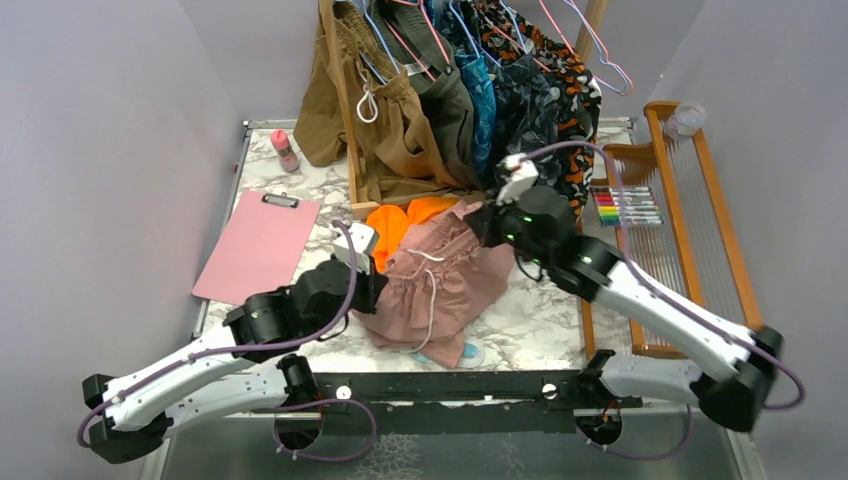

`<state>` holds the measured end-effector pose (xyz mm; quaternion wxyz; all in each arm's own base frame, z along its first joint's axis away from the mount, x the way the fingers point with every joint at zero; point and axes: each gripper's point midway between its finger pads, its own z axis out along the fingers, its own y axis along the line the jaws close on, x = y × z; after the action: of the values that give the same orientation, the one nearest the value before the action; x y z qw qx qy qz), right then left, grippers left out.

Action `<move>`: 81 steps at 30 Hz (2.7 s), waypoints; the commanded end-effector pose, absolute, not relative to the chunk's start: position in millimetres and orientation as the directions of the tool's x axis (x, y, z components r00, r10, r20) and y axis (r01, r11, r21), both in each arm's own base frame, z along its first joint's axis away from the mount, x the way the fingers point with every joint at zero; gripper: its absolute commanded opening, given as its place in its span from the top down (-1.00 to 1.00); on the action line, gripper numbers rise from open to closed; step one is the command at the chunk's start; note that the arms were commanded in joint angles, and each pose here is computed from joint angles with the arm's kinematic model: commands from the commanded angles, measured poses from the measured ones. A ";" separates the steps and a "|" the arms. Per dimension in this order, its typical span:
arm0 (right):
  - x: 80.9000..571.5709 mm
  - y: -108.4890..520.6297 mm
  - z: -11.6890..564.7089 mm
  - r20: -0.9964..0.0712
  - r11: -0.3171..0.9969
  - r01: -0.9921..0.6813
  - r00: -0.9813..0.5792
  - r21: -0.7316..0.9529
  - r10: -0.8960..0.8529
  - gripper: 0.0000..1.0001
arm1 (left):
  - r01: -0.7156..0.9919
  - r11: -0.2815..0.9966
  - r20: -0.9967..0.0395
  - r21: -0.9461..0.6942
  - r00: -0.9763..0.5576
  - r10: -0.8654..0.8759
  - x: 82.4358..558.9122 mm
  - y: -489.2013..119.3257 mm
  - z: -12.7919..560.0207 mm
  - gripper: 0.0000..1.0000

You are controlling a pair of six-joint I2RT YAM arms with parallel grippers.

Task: Place the shorts on the hanger
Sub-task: Adjust the shorts at the center of the board.

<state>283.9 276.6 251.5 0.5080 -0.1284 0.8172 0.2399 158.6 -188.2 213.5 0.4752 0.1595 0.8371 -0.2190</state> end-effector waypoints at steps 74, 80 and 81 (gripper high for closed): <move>225.8 206.4 144.6 -0.744 0.882 -0.291 -0.662 0.370 0.094 0.98 | 0.434 0.861 -0.930 -0.266 -0.350 -0.111 174.9 -175.9 259.3 1.00; 253.6 195.0 337.6 -0.951 0.874 -0.436 -0.297 0.213 0.084 0.98 | 0.514 0.842 -0.986 -0.162 -0.057 -0.155 178.1 -155.3 395.3 1.00; 255.1 193.5 375.2 -0.968 0.870 -0.454 -0.233 0.191 0.091 0.98 | 0.535 0.834 -0.986 -0.135 0.013 -0.168 176.5 -152.4 428.9 1.00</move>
<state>243.9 212.2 247.5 0.4883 -0.0827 0.8320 0.2500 174.0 -172.7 300.1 0.5829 0.1304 0.7647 -0.2417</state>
